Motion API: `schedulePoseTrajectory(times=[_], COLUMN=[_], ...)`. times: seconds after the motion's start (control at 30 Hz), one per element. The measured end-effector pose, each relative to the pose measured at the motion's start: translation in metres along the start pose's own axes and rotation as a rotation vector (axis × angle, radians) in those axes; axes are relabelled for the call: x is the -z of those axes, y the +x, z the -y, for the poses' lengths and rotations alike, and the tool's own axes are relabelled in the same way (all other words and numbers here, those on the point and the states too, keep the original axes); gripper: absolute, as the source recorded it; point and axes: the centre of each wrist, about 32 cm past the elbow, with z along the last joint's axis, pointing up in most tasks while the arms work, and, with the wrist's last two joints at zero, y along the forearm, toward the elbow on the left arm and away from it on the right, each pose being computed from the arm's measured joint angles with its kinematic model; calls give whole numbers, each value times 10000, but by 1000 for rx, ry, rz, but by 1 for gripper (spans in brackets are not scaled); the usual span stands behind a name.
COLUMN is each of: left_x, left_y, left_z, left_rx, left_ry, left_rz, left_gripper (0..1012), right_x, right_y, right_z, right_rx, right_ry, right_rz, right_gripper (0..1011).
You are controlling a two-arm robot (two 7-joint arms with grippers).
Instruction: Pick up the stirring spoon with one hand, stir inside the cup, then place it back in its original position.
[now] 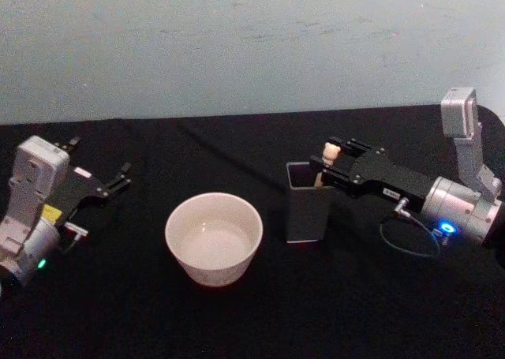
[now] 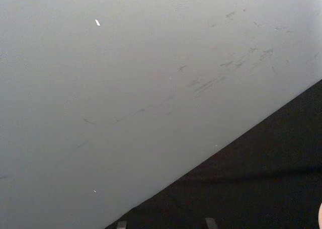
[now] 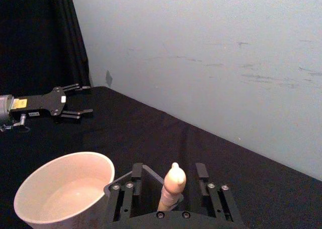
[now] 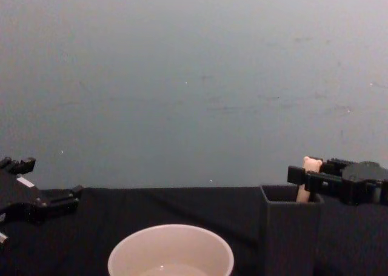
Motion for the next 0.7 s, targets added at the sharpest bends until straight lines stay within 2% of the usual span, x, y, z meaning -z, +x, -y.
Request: schedulePoseTrajectory(times=[0.27, 0.33, 0.47, 0.7], left_x=[0, 0, 0, 0], left_y=[0, 0, 0, 0], left_z=[0, 0, 0, 0], left_rx=[0, 0, 0, 0], left_ry=[0, 0, 0, 0], left_rz=[0, 0, 0, 0], left_gripper=[1001, 1001, 1001, 1001], right_x=[1, 2, 2, 2], right_y=[-1, -2, -2, -2], right_z=[1, 1, 1, 1], right_rx=[0, 0, 0, 0], right_ry=[0, 0, 0, 0], right_rz=[-1, -2, -2, -2], right_gripper=[421, 388, 230, 216])
